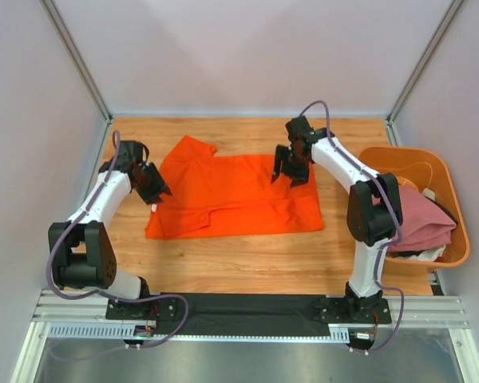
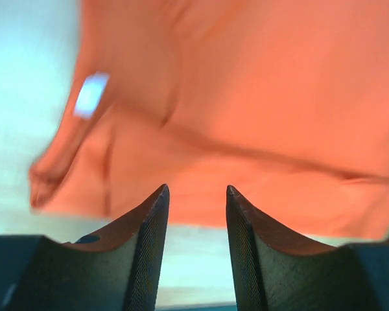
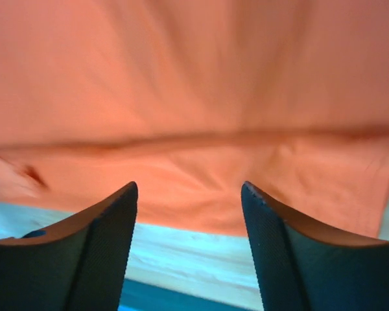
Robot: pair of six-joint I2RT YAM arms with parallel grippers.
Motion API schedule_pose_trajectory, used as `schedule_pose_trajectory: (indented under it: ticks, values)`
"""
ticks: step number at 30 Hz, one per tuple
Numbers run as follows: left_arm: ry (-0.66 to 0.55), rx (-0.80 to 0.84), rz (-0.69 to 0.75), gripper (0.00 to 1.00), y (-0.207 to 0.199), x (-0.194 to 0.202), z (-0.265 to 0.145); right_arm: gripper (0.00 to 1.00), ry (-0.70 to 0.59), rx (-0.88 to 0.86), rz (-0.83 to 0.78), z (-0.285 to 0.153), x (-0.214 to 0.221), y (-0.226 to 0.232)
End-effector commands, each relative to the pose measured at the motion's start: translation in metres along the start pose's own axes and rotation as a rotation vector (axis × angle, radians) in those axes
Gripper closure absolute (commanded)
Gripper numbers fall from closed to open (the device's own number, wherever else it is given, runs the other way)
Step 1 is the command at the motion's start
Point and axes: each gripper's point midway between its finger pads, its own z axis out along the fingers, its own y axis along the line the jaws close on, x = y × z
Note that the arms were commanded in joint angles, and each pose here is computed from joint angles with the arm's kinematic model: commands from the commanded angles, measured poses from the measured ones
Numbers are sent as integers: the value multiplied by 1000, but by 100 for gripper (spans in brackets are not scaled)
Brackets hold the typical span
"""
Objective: Fold and stack the t-shirts
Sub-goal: Fold the tshirt
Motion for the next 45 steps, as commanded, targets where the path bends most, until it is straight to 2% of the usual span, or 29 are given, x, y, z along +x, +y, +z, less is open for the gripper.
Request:
schedule_pose_trajectory:
  ticks: [1, 4, 7, 9, 11, 15, 19, 22, 30, 32, 38, 45]
  values:
    - [-213, 165, 149, 52, -56, -70, -35, 32, -199, 38, 68, -26, -82, -4]
    - [-271, 235, 227, 56, -93, -115, -25, 25, -274, 102, 128, -26, -132, -17]
    - [-333, 205, 303, 59, -106, -158, 0, 20, -320, 171, 165, -20, -166, -33]
    - [-367, 144, 359, 59, -106, -183, 19, 20, -342, 202, 174, -15, -179, -42]
    - [-396, 63, 388, 58, -99, -204, 31, 21, -359, 225, 178, -4, -191, -53]
    - [-416, 53, 455, 58, -100, -220, 49, 32, -378, 242, 131, 14, -200, -69]
    - [-374, 40, 462, 60, -92, -222, 67, 44, -382, 261, 79, 26, -204, -84]
    - [-346, 44, 436, 60, -85, -220, 79, 46, -389, 262, 69, 27, -209, -95]
    - [-282, 54, 447, 60, -86, -219, 102, 44, -350, 205, 59, 38, -211, -101]
    - [-243, 25, 437, 60, -84, -218, 97, 42, -338, 196, 57, 41, -209, -102]
    - [-107, -24, 388, 59, -67, -199, 123, 37, -283, 181, 65, 53, -198, -107]
    - [-47, -4, 351, 60, -65, -186, 134, 37, -280, 182, 74, 58, -201, -115]
